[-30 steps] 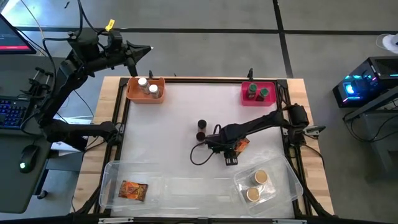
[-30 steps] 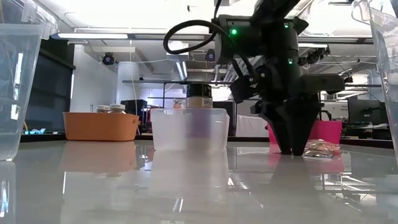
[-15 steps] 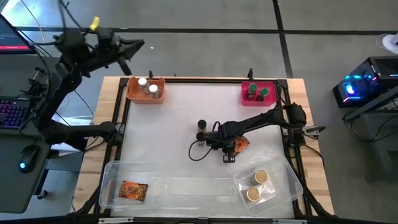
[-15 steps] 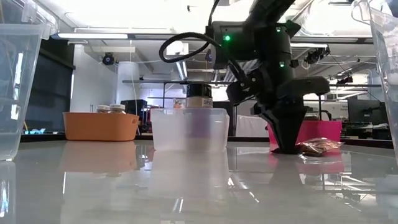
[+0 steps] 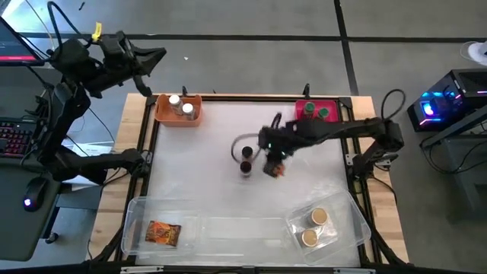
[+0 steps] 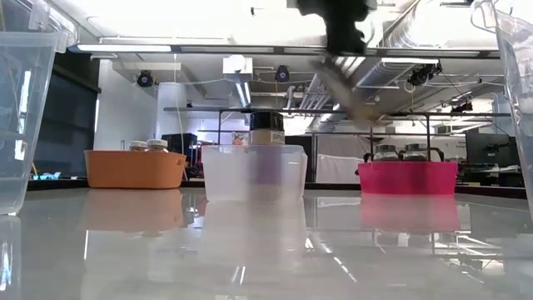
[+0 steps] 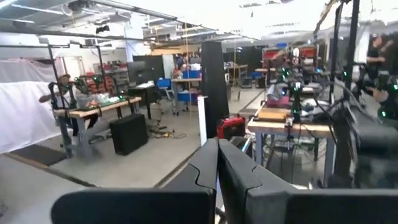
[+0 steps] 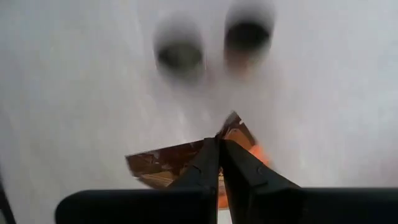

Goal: Sort spices by type
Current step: Put the orange seasoning bag into the left transparent bin

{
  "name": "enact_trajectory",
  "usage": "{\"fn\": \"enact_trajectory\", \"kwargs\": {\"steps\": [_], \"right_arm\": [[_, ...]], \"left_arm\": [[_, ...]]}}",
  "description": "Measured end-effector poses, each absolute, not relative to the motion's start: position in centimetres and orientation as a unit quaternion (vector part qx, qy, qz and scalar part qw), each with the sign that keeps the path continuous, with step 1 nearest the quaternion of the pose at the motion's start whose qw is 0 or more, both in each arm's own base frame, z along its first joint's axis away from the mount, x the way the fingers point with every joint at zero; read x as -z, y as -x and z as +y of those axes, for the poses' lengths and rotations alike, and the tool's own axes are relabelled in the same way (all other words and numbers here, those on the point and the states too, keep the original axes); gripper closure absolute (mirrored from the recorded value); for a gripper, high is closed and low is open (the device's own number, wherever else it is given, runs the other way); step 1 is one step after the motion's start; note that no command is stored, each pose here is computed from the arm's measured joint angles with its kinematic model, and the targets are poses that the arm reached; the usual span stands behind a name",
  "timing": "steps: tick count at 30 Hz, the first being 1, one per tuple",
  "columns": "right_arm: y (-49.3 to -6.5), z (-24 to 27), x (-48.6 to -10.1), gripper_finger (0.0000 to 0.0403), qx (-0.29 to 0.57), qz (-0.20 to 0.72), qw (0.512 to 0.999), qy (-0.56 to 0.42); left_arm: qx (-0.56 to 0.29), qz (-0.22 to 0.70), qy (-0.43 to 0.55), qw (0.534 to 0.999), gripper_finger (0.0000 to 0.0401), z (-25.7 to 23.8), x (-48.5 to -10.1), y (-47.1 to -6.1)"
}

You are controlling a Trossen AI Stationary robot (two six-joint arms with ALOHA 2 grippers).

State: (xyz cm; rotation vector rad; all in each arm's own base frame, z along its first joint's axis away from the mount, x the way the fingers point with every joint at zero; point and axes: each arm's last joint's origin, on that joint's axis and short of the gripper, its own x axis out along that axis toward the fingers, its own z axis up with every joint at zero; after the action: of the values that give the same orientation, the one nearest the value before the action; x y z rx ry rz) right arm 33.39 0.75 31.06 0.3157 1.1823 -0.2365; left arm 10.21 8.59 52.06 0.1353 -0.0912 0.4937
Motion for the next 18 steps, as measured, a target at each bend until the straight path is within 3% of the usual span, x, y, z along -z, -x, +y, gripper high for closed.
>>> {"fn": "enact_trajectory", "kwargs": {"steps": [4,11,18], "right_arm": [[-35.2,0.2,-35.2,0.0402,0.134,0.429,0.874,-0.184],[-37.5,1.4,-40.9,0.0402,0.068,0.219,0.96,-0.162],[-38.8,4.7,-40.8,0.0402,-0.003,0.181,0.98,-0.087]], "left_arm": [[-0.217,-0.015,-0.052,0.975,0.0401,8.4,-51.4,-10.2],[-0.07,0.0,0.08,0.994,0.0401,6.2,-50.8,-9.8],[-0.011,-0.105,0.134,0.985,0.0401,1.9,-52.5,-6.4]]}}
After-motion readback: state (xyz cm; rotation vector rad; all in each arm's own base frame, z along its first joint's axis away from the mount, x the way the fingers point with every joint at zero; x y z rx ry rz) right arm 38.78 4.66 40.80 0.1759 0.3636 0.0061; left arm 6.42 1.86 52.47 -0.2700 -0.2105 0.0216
